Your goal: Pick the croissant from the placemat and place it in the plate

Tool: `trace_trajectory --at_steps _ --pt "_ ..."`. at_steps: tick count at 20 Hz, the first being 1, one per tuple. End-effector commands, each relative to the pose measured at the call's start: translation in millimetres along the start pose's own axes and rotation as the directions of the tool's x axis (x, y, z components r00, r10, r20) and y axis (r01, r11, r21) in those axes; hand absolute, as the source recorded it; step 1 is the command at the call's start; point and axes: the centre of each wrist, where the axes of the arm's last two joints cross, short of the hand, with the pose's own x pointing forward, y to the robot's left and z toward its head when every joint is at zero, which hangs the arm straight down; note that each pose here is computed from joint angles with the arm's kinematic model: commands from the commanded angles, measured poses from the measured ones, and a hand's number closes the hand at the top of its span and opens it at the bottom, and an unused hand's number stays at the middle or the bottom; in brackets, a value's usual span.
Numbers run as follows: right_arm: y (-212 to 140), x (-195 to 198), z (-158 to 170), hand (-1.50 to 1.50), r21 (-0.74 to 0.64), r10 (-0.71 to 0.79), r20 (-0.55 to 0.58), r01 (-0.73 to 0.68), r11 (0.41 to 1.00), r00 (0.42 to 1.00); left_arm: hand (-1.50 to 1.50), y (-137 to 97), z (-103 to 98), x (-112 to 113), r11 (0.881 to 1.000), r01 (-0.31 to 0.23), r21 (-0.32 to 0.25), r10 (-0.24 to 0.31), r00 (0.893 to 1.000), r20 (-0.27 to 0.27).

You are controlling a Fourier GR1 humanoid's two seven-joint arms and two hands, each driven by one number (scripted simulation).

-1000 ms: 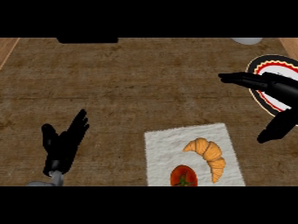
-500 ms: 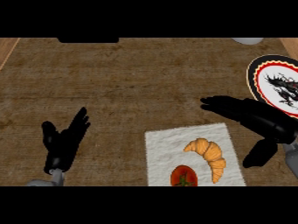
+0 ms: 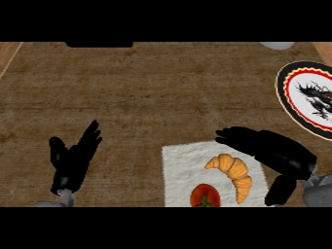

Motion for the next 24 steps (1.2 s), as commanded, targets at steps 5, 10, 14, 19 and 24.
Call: trace_trajectory --at_steps 5,10,14,19,24 --pt "25 2 -7 -1.5 0.006 0.049 -0.027 -0.049 0.999 0.998 0.0 6 -3 -5 1.0 0.007 0.0 -0.007 1.0 0.005" --pt "39 -2 -24 -1.5 0.0 0.124 -0.101 -0.125 0.992 0.987 0.0 -3 -1 -14 1.0 0.009 -0.001 -0.009 1.0 -0.01" --pt "25 7 -29 -1.5 -0.005 0.122 -0.104 -0.123 0.992 0.987 0.0 -1 -4 1 1.0 0.008 0.014 -0.009 1.0 0.005" --pt "62 6 -34 -1.5 0.027 0.133 -0.104 -0.131 0.991 0.986 0.0 6 11 11 1.0 0.003 0.001 -0.003 1.0 0.0" --pt "62 -16 -40 -1.5 0.077 0.169 -0.102 -0.161 0.984 0.98 0.0 13 -3 7 1.0 0.005 -0.007 -0.005 1.0 -0.002"
